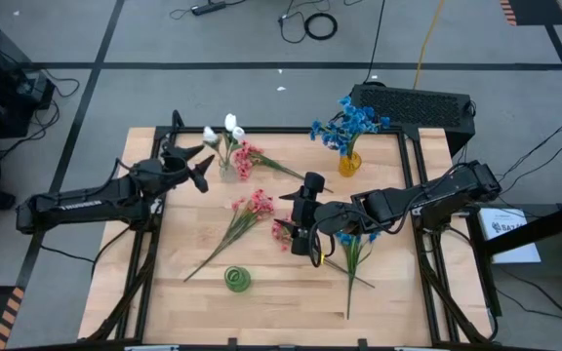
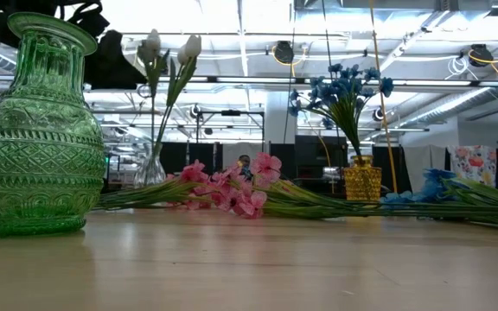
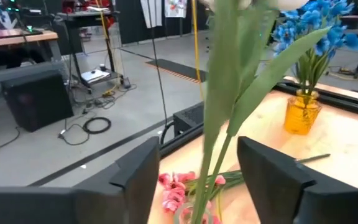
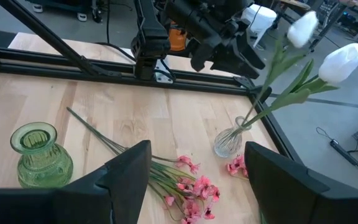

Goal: Sort flowers into vase by color
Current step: Put the bottom left pink flowers into the green vase

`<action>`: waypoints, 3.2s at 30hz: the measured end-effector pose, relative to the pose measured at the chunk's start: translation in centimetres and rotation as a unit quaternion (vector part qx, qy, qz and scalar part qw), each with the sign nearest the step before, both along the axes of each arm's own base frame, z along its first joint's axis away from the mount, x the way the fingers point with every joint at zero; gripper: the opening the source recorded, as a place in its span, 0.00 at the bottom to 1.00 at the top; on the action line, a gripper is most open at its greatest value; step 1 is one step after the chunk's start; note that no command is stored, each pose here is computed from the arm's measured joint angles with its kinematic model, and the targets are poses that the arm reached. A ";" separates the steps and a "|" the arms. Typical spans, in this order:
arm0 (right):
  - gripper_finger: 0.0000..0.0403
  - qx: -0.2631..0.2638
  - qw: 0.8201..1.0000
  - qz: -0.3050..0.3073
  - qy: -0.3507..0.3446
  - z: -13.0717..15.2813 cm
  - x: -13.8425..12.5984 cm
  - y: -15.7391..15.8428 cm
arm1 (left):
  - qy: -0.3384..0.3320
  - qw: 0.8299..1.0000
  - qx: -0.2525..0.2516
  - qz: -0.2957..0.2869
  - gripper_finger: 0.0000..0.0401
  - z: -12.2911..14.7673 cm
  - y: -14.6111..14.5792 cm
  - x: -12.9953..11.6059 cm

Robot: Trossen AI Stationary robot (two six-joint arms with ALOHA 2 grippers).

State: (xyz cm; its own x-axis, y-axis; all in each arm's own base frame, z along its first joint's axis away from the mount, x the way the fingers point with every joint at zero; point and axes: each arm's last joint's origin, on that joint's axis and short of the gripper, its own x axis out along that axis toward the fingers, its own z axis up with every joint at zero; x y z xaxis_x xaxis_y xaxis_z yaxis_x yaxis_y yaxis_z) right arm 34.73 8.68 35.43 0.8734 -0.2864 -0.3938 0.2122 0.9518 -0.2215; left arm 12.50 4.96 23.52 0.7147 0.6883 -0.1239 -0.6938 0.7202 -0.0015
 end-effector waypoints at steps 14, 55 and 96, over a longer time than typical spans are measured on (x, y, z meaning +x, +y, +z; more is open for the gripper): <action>0.62 0.015 0.998 -0.017 0.051 -1.0 -0.6 -0.1 | 0.061 0.995 -0.068 -0.041 0.61 2.2 -0.8 -1.5; 0.62 0.309 0.929 -0.174 0.103 -13.4 -10.7 8.3 | 0.080 0.893 -0.274 -0.348 0.61 -3.3 -7.1 -1.3; 0.62 0.275 0.943 -0.180 0.057 -14.0 -9.3 6.6 | 0.289 0.912 -0.221 -0.189 0.61 -11.1 -16.0 2.1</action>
State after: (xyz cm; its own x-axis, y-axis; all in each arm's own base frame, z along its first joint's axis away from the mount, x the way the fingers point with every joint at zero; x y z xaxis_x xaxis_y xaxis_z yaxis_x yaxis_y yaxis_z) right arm 25.39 15.28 21.42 0.7022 -0.2805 -0.6544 0.5473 0.8006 0.2441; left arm 14.62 -11.04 12.40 0.6172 0.1980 -0.7615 -0.3739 0.9254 -0.0624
